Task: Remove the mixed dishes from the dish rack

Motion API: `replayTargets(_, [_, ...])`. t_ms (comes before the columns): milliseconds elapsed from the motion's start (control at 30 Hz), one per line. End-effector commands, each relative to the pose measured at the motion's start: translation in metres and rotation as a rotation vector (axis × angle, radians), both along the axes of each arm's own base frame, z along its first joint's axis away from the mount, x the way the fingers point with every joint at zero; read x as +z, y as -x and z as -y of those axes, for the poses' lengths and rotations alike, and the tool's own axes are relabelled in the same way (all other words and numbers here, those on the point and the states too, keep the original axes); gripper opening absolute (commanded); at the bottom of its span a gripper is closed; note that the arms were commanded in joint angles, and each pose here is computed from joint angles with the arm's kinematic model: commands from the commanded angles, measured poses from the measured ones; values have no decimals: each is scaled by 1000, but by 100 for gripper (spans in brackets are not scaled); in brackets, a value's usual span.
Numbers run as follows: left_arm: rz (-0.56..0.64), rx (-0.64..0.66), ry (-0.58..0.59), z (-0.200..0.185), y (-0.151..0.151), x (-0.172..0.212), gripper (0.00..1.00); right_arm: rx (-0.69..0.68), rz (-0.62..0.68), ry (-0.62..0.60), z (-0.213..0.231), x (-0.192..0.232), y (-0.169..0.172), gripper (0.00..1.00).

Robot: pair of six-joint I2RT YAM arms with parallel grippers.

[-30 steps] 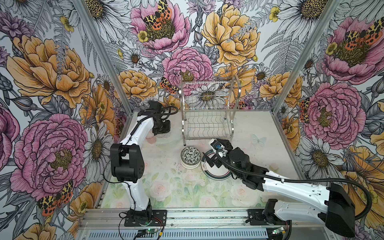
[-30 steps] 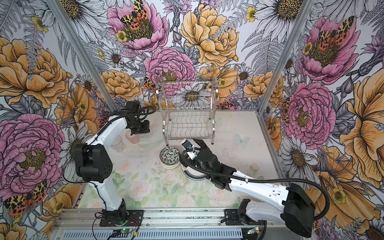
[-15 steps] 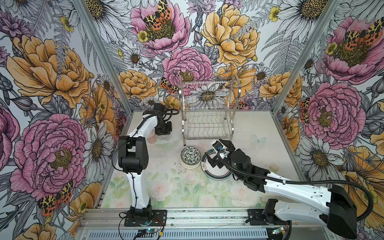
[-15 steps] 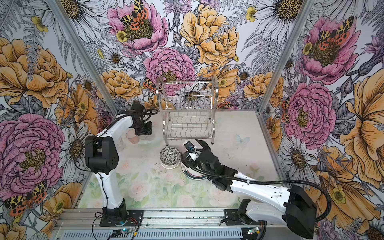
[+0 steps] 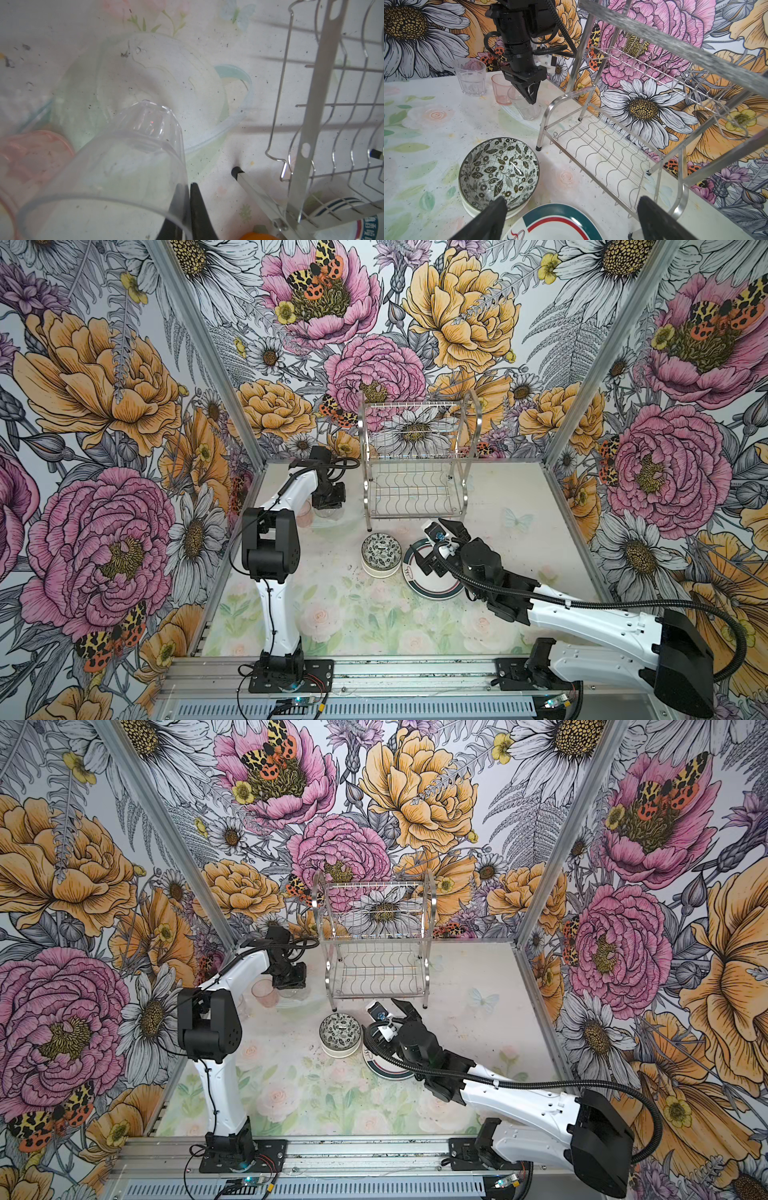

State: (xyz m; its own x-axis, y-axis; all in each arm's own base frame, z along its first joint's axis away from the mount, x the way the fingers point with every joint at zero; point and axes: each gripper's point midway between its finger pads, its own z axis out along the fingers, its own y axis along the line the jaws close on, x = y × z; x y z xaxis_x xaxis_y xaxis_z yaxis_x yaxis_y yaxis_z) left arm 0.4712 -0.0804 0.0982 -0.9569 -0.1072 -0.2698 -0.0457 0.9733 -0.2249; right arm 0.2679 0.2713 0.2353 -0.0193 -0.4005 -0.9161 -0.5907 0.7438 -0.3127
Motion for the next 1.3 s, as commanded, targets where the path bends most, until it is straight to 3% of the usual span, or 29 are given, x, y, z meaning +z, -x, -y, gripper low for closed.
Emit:
replayTargets(0, [22, 8, 0, -1, -5, 7, 16, -8, 22, -6, 0, 6, 0, 100])
replayTargets(133, [35, 17, 25, 1, -8, 14, 26, -8, 22, -7, 0, 6, 0, 100])
replayTargets(467, [81, 44, 53, 4, -15, 35, 32, -1, 19, -4, -2, 4, 0, 100])
replayTargets(667, [136, 72, 32, 2, -14, 60, 48, -1, 19, -6, -3, 4, -1, 100])
replayTargets(1267, [350, 80, 41, 15, 23, 154, 74, 6, 27, -40, -4, 8, 0, 100])
